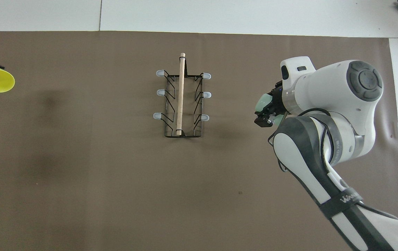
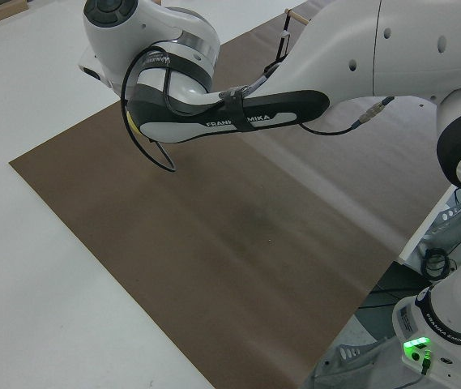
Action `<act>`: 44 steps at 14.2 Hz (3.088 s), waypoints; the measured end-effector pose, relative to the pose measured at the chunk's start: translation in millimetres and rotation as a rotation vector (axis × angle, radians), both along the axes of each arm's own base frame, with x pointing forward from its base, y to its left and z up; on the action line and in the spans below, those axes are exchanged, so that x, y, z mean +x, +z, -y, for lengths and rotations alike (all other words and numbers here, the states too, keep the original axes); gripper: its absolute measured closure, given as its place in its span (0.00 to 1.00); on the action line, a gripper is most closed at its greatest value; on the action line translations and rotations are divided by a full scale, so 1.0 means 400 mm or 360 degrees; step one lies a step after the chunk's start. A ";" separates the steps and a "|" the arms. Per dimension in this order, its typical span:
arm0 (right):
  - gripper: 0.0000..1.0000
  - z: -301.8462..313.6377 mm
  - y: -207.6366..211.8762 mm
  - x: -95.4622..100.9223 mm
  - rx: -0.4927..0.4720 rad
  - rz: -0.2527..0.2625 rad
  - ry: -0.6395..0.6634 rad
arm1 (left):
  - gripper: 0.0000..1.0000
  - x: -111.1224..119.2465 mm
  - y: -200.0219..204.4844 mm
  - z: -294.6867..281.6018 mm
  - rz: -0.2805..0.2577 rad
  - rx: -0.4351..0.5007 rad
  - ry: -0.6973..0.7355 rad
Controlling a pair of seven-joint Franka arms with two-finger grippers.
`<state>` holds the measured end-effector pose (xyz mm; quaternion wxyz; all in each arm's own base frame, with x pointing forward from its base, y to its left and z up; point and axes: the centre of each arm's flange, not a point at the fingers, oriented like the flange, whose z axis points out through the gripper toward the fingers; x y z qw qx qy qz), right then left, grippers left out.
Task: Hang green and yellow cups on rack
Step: 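Carry the green cup with the right gripper to the rack's near hook, then lower the green cup onto the rack hook and open the right gripper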
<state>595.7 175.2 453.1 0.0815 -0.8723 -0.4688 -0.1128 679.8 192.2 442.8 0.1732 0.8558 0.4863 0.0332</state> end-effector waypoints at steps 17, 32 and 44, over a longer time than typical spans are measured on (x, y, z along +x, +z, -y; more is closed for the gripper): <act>0.36 -0.256 0.017 -0.095 0.1031 0.0483 -0.0447 | 0.33 -0.035 0.257 0.283 -0.0136 0.1080 0.0061; 0.36 -0.351 -0.136 -0.170 0.1133 0.0567 -0.0538 | 0.33 -0.065 0.257 0.446 -0.0196 0.1356 0.0220; 0.36 -0.363 -0.104 -0.112 0.1140 0.0641 -0.0542 | 0.33 -0.070 0.252 0.457 -0.0199 0.1357 0.0210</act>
